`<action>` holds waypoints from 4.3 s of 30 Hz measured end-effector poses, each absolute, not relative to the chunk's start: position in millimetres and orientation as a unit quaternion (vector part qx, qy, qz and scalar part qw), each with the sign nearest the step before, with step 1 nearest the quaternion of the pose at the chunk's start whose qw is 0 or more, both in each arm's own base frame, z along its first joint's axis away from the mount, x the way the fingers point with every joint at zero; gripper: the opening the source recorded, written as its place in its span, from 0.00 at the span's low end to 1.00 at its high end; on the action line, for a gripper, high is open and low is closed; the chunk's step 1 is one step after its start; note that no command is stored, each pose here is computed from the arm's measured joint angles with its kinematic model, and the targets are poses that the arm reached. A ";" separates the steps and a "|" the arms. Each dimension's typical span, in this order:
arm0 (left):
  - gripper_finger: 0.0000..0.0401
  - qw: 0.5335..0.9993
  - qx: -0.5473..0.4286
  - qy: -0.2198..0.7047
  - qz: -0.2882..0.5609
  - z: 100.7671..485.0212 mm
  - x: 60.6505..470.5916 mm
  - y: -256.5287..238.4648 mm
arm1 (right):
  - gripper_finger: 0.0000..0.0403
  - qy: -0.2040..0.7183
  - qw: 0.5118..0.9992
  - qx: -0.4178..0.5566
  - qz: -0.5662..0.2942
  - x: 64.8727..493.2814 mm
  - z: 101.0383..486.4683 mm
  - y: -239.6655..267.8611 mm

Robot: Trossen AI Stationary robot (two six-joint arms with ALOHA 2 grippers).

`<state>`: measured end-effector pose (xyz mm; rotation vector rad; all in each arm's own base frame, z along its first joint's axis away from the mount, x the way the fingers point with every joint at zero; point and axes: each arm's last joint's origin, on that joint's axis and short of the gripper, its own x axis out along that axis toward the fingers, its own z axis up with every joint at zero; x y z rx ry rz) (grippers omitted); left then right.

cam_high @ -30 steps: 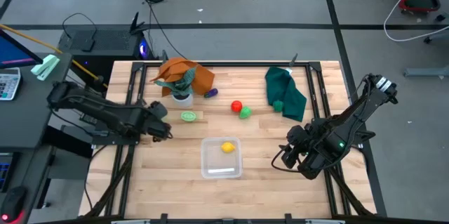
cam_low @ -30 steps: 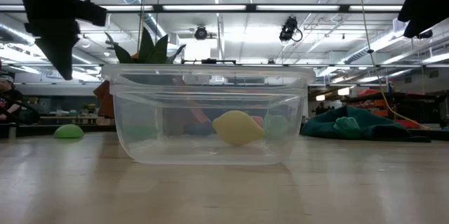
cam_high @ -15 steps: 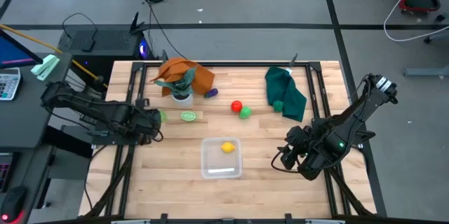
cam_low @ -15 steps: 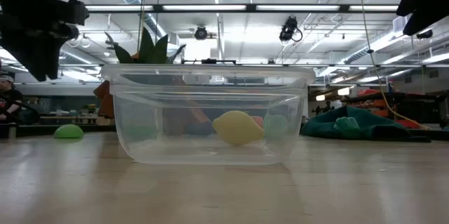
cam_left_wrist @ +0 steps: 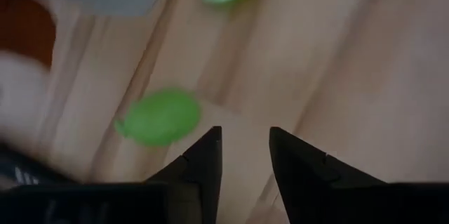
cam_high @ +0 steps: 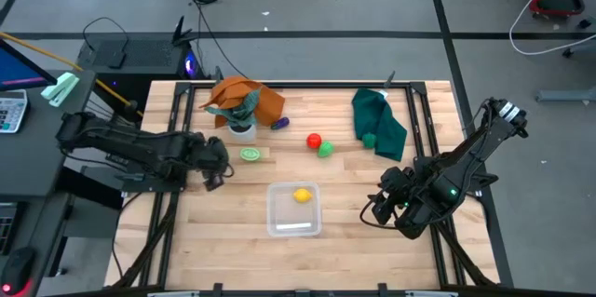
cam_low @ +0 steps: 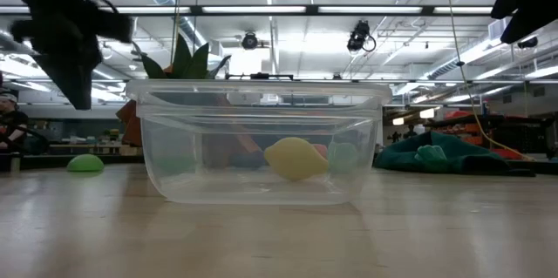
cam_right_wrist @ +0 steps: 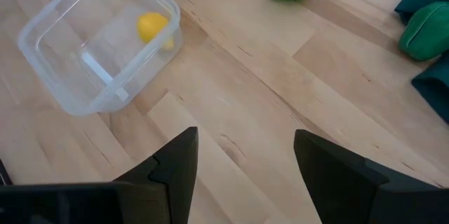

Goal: Pick and placing Produce into tupperware
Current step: Put the melon into the transparent bin

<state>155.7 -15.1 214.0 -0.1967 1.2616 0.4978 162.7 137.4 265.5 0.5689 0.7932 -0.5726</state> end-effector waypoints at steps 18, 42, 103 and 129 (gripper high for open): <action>0.53 0.571 -0.437 0.392 0.574 193.5 170.9 10.8 | 0.49 0.383 0.850 0.252 -0.259 163.2 265.6 138.2; 0.79 0.468 -0.480 0.246 0.701 174.4 181.2 23.1 | 0.49 0.391 0.863 0.218 -0.235 164.4 266.1 139.6; 0.74 0.438 -0.441 0.237 0.747 125.0 178.3 19.6 | 0.49 0.392 0.861 0.251 -0.206 168.6 267.9 145.3; 0.67 0.456 -0.446 0.242 0.731 108.2 168.4 16.0 | 0.49 0.389 0.861 0.257 -0.203 169.5 268.5 146.1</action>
